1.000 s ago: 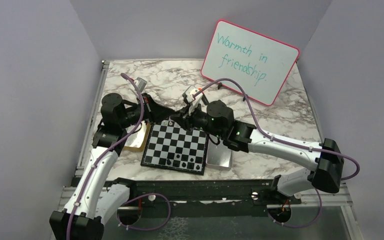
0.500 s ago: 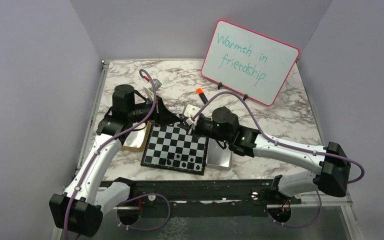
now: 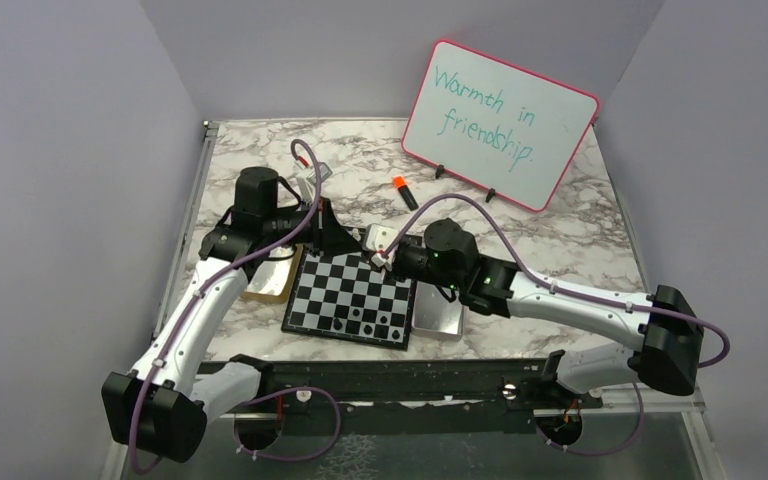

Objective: Set up the chess pieces on the board
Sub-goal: Place the chess piece on the chessboard.

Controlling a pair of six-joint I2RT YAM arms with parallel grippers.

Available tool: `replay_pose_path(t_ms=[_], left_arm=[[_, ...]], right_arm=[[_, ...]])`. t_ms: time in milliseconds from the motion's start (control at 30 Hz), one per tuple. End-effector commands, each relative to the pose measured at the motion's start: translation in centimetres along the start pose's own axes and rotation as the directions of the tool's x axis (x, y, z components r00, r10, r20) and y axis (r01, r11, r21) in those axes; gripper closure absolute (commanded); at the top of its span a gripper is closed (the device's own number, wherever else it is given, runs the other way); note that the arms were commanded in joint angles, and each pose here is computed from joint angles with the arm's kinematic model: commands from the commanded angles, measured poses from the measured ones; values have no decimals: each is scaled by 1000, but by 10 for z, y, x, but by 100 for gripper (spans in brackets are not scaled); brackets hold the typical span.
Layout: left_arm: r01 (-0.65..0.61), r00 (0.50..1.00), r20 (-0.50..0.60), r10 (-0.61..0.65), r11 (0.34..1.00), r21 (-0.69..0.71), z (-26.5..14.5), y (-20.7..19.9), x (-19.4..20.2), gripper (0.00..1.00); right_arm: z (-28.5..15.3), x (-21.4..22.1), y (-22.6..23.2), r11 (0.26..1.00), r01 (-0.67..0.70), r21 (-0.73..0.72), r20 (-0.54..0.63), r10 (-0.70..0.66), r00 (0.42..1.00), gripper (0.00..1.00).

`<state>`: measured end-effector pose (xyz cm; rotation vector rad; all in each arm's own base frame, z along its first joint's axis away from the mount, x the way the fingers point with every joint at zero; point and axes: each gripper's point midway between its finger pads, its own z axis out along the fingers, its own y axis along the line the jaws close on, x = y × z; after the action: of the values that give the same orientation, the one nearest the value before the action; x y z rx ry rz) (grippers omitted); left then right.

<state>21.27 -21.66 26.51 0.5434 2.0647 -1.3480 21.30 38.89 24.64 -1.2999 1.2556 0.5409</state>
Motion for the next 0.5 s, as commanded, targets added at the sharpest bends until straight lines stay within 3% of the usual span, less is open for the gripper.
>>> replay_pose_path(t_ms=[0, 200, 467], left_arm=[[-32, 999, -24, 33, 999, 18, -3, -16, -1, 100], [-68, 997, 13, 72, 980, -185, -7, 6, -12, 100], [9, 998, 60, 18, 901, -434, -12, 39, -1, 100]], right_arm=[[-4, 2, 4, 1000, 15, -13, 2, -15, 1000, 95], [-10, 11, 7, 999, -43, -5, -29, 42, 999, 66], [-53, 8, 21, 985, -173, -9, 16, 173, 985, 49]])
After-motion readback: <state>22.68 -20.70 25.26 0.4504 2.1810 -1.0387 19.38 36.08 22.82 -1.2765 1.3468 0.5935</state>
